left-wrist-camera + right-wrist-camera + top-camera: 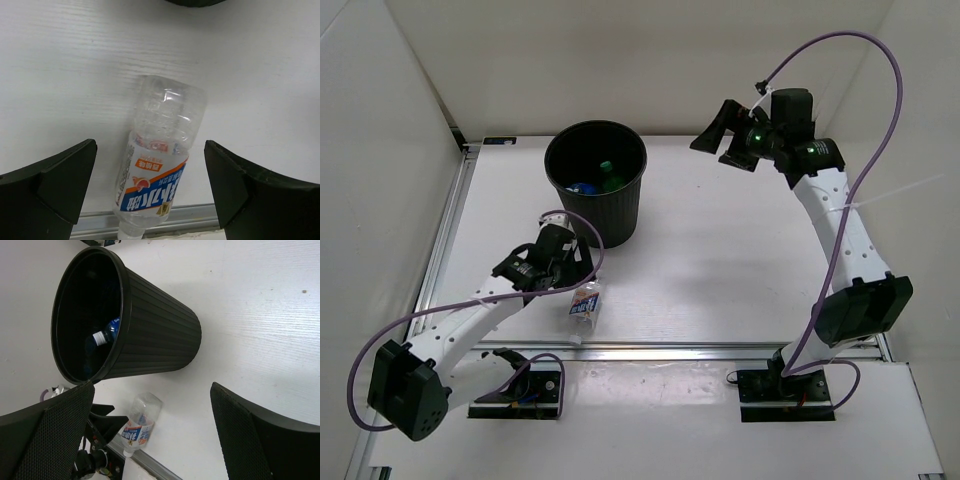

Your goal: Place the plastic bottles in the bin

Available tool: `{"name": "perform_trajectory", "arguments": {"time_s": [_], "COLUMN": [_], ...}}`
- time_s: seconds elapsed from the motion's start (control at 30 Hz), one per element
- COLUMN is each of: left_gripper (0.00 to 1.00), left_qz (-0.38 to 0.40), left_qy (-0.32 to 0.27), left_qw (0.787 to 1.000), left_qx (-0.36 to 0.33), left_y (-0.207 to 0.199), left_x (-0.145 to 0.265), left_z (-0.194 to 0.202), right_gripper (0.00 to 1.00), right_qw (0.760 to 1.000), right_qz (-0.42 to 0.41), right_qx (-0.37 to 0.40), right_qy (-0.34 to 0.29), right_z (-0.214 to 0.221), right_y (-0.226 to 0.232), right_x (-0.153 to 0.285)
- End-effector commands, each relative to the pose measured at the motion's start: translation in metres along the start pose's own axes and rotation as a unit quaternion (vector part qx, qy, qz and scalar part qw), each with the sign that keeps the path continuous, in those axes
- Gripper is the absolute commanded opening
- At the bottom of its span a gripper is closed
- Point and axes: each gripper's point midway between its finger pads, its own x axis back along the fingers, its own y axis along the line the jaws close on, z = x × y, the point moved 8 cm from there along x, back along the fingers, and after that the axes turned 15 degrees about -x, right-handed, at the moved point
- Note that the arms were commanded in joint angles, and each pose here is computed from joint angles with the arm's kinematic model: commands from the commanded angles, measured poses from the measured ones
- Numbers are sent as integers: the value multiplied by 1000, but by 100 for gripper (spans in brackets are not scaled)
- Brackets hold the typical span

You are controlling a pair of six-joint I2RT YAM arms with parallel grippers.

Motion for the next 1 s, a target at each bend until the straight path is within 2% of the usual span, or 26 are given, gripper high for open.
{"name": "perform_trajectory", "arguments": {"time_s": [0.0, 0.2, 0.47, 0.5, 0.57, 0.63, 0.7, 0.73, 0.83, 0.9, 0.93, 0.97], "left_gripper": [100, 100, 100, 99, 89, 82, 79, 78, 75, 71, 71, 71], "left_qz": [23, 53, 47, 48, 47, 45, 44, 50, 55, 71, 68, 83], "left_qy": [-13, 19, 97, 102, 106, 68, 34, -7, -49, -103, -97, -137], "left_qw": [1000, 998, 992, 991, 990, 995, 998, 998, 997, 992, 993, 987], "left_qx": [-8, -33, -62, -67, -75, -60, -43, -30, -20, -12, -21, -11], "left_y": [-7, -21, -24, -26, -26, -29, -30, -32, -33, -39, -38, -43], "left_x": [-5, -17, -40, -41, -41, -27, -11, 7, 40, 77, 88, 116], "left_z": [-1, 10, 41, 43, 41, 21, 5, -15, -44, -84, -90, -117], "right_gripper": [100, 100, 100, 100, 100, 100, 100, 100, 100, 100, 100, 100], "right_qw": [999, 1000, 1000, 1000, 1000, 1000, 1000, 1000, 1000, 1000, 1000, 1000], "right_qz": [-24, -14, -15, -12, -12, -9, -2, 2, 5, 5, 5, 8], "right_qx": [21, 22, 27, 25, 27, 27, 28, 28, 26, 26, 26, 24], "right_qy": [-5, -3, -4, -1, -7, -11, -4, -8, -5, -5, -5, -3], "right_z": [-1, 4, 7, 8, 7, 8, 11, 12, 13, 15, 15, 16], "right_y": [8, 3, 3, 0, 2, 1, -4, -5, -7, -8, -8, -10], "right_x": [5, 8, 12, 11, 14, 16, 15, 16, 15, 17, 17, 15]}}
